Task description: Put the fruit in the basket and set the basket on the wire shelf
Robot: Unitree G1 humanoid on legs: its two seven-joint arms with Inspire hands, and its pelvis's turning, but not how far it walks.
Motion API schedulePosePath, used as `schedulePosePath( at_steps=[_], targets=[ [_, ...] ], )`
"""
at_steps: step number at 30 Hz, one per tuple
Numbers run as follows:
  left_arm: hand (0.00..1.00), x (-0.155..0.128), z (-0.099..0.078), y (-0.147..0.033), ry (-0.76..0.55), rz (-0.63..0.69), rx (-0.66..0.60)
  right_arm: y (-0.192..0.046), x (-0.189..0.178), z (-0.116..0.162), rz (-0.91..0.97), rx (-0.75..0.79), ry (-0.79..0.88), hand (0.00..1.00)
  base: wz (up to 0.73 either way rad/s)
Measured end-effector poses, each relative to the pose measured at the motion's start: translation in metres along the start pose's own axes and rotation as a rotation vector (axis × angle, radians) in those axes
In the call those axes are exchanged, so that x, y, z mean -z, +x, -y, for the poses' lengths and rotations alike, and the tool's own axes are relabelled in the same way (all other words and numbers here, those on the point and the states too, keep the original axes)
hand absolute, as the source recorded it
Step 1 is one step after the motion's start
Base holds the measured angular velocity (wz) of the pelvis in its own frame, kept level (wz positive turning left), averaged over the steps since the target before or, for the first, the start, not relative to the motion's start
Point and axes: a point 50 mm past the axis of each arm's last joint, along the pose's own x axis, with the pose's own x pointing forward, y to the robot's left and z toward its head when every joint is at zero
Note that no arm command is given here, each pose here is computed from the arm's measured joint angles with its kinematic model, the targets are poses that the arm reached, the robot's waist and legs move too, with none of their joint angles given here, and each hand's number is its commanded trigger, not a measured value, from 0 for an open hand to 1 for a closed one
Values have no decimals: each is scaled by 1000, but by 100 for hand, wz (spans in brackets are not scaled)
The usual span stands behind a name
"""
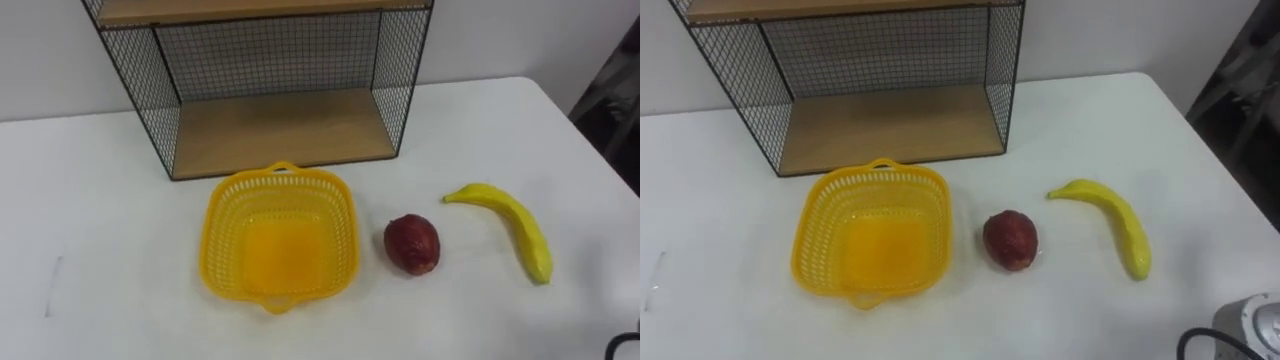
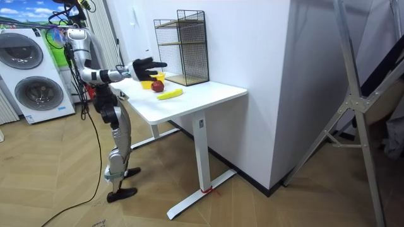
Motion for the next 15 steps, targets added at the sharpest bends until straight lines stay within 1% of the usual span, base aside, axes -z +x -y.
schedulePosePath(
  at_steps=[5,7,13,15],
  targets=[
    [0,-2,4,0,26,9,25,-13,-6,-21,52,-196,-22,0,-3],
    [0,-5,6,0,48,22,42,-19,-7,-33,58,-313,-26,0,0],
    [0,-2,7,-1,72,19,89,-32,-6,-52,63,-569,-42,0,1],
    [0,-2,7,0,71,19,100,-35,-6,-55,60,-627,-46,0,0]
  ],
)
